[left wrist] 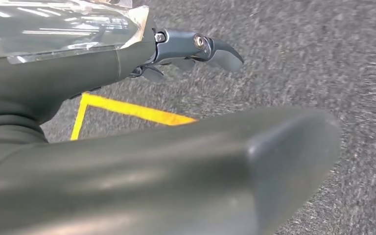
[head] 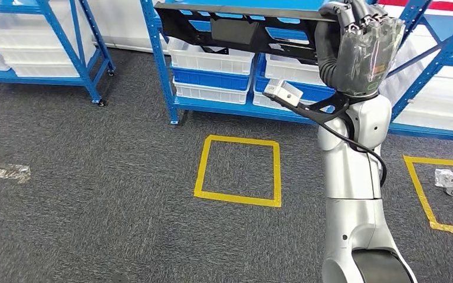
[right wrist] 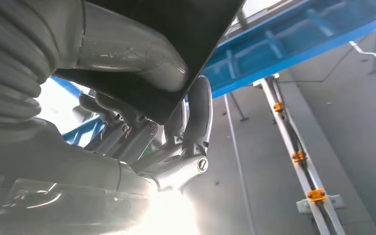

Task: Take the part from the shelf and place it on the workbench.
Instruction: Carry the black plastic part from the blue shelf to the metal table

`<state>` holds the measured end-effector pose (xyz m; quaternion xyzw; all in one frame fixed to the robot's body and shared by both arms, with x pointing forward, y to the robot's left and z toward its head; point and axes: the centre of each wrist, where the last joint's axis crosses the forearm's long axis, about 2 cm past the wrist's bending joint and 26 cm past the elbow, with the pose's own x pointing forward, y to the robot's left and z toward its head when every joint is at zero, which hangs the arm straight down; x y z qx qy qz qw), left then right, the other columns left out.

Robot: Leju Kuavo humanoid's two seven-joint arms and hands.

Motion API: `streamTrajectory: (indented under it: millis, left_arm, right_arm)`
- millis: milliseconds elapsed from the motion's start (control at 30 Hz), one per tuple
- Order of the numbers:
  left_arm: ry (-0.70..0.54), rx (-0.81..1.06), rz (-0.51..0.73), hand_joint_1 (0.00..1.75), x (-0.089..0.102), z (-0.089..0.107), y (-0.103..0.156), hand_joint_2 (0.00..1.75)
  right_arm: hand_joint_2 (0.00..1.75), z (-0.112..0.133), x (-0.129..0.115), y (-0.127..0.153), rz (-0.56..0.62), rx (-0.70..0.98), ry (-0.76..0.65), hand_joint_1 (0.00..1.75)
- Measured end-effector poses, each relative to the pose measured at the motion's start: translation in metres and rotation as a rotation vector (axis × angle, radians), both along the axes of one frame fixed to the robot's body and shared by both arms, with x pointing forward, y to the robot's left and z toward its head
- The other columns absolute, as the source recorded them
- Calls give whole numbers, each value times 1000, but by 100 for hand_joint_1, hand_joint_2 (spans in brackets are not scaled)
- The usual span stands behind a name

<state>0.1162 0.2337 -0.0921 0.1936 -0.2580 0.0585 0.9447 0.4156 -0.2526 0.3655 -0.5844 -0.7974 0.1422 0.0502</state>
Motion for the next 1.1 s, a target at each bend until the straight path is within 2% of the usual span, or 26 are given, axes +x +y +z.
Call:
streamTrajectory:
  millis: [1100]
  left_arm:
    - [2, 1, -17, 0, -1, 0, -2, 0]
  right_arm:
    - [175, -2, -3, 17, 28, -1, 8, 175]
